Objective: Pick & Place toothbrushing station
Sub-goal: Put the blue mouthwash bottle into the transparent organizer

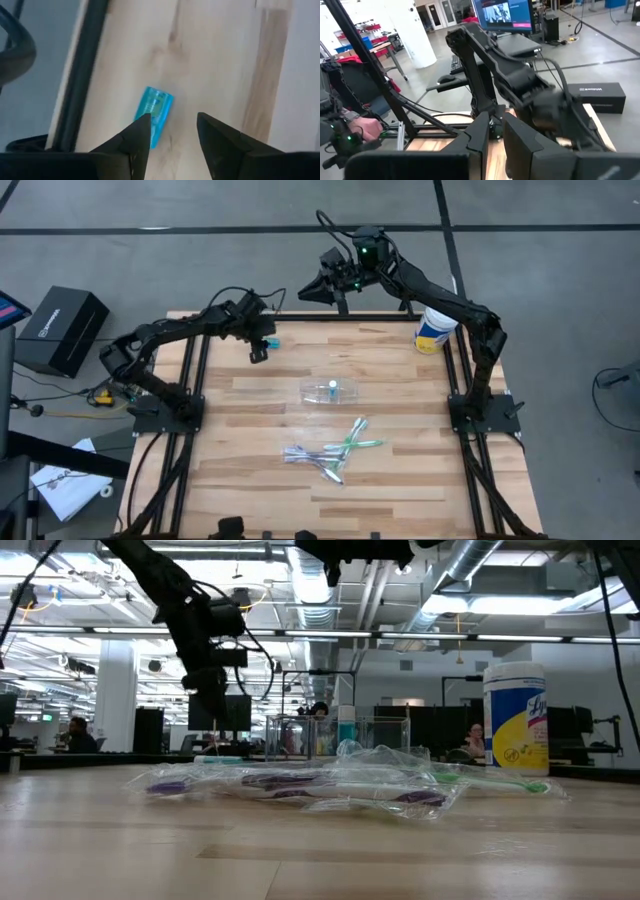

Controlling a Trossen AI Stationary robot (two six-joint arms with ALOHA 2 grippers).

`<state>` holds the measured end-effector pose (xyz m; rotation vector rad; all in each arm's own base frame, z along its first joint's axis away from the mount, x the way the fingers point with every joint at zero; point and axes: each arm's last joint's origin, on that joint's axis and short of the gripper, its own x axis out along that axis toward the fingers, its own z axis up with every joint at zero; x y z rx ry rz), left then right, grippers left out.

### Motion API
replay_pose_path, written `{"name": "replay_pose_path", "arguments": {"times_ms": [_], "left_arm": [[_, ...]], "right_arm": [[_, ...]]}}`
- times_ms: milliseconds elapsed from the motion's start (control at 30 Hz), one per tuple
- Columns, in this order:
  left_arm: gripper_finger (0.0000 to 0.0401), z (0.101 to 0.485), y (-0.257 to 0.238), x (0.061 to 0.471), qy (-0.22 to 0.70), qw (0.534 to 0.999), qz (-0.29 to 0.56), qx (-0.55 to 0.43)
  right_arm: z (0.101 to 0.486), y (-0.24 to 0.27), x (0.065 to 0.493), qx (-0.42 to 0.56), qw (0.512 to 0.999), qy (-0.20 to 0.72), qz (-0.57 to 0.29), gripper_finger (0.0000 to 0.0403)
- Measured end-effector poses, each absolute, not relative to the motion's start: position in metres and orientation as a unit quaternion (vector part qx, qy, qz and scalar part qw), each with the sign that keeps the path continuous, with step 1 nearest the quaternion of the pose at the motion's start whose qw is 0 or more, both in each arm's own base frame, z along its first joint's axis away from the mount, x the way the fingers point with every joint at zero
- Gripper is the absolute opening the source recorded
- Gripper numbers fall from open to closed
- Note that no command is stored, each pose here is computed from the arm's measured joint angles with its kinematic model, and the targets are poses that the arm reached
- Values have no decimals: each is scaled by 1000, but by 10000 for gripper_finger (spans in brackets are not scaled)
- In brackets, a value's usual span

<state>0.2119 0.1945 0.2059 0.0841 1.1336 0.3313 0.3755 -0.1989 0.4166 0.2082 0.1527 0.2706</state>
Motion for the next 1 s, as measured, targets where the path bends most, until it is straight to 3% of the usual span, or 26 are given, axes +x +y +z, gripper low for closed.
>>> {"name": "replay_pose_path", "arguments": {"times_ms": [333, 633, 1000], "left_arm": [[187, 166, 206, 218, 608, 785, 105, 55], [194, 170, 238, 222, 610, 779, 119, 82], [193, 154, 234, 225, 623, 777, 69, 54]], "right_arm": [[419, -194, 379, 95, 983, 67, 142, 47], [419, -184, 383, 87, 982, 67, 155, 47], [419, -181, 384, 84, 980, 67, 169, 47]]}}
